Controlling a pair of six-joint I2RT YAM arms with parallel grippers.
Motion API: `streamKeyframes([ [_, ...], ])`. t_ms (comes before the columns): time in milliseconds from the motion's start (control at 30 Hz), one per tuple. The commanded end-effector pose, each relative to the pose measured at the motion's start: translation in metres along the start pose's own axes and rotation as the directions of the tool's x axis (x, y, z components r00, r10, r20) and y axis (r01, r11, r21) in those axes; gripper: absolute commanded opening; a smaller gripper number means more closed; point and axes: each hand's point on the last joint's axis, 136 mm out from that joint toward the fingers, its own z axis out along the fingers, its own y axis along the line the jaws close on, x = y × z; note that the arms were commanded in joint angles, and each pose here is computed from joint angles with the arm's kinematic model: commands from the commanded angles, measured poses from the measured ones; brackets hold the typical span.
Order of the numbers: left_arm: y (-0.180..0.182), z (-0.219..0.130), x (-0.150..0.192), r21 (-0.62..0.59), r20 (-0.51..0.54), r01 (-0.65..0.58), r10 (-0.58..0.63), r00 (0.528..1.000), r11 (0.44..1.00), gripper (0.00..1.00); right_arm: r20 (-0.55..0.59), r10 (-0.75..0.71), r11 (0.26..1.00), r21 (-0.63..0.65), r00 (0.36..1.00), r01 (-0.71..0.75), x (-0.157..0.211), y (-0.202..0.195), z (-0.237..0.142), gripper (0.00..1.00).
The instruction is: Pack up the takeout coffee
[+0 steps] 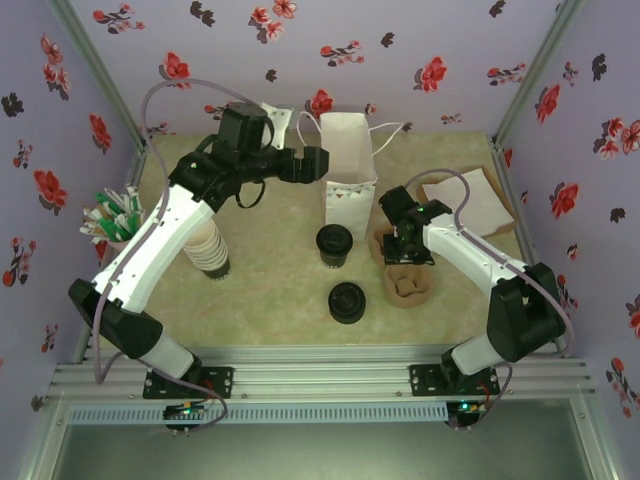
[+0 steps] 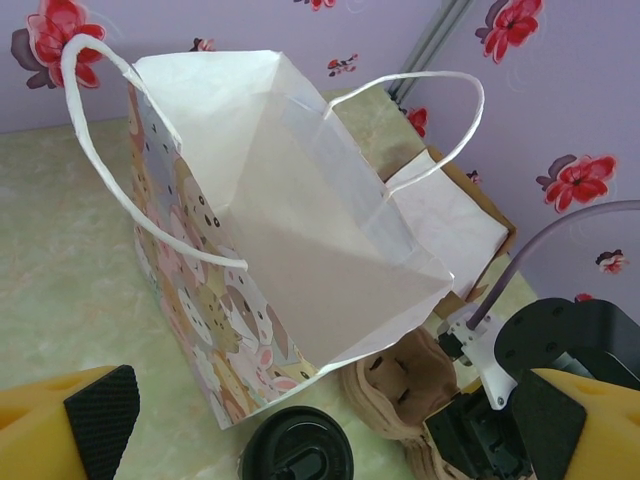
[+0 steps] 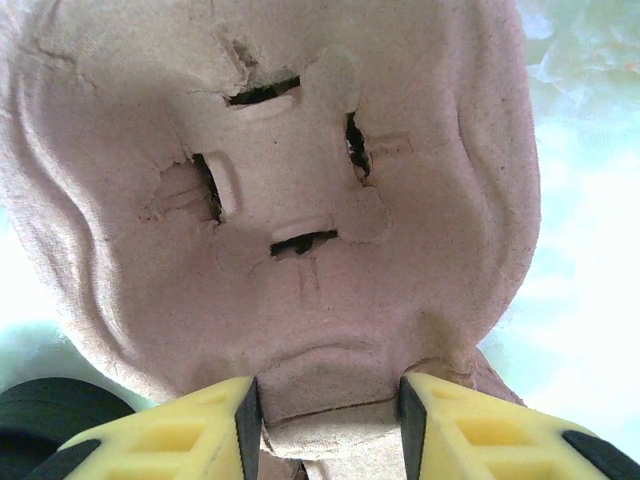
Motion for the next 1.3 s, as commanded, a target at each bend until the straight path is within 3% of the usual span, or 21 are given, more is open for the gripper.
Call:
streamKeyframes([
  [0,0.0,-0.013,-0.011,0.009,0.055,0.014,-0.014,0.998,1.0,0.99,0.028,-0.002,1.0,0.002,1.0,0.002,-0.004,-0.003,-0.014,0.4],
  [400,0.017,-0.011,-0.015,-0.013,0.086,0.063,-0.062,0.994,0.998,0.99,0.086,0.012,1.0,-0.027,0.996,-0.009,-0.006,-0.005,-0.041,0.38],
  [700,0.056,-0.022,-0.018,-0.091,0.193,0.169,-0.149,0.97,0.981,0.99,0.206,0.053,0.993,-0.112,0.977,-0.03,-0.01,-0.006,-0.099,0.37],
  [933,0.076,-0.029,0.0,-0.135,0.247,0.242,-0.204,0.947,0.961,0.88,0.326,0.078,0.973,-0.232,0.942,0.0,-0.02,0.002,-0.167,0.36],
  [1267,0.105,0.021,0.044,-0.166,0.204,0.332,-0.297,0.933,0.929,0.71,0.439,0.091,0.917,-0.388,0.894,0.098,-0.057,0.034,-0.251,0.36],
])
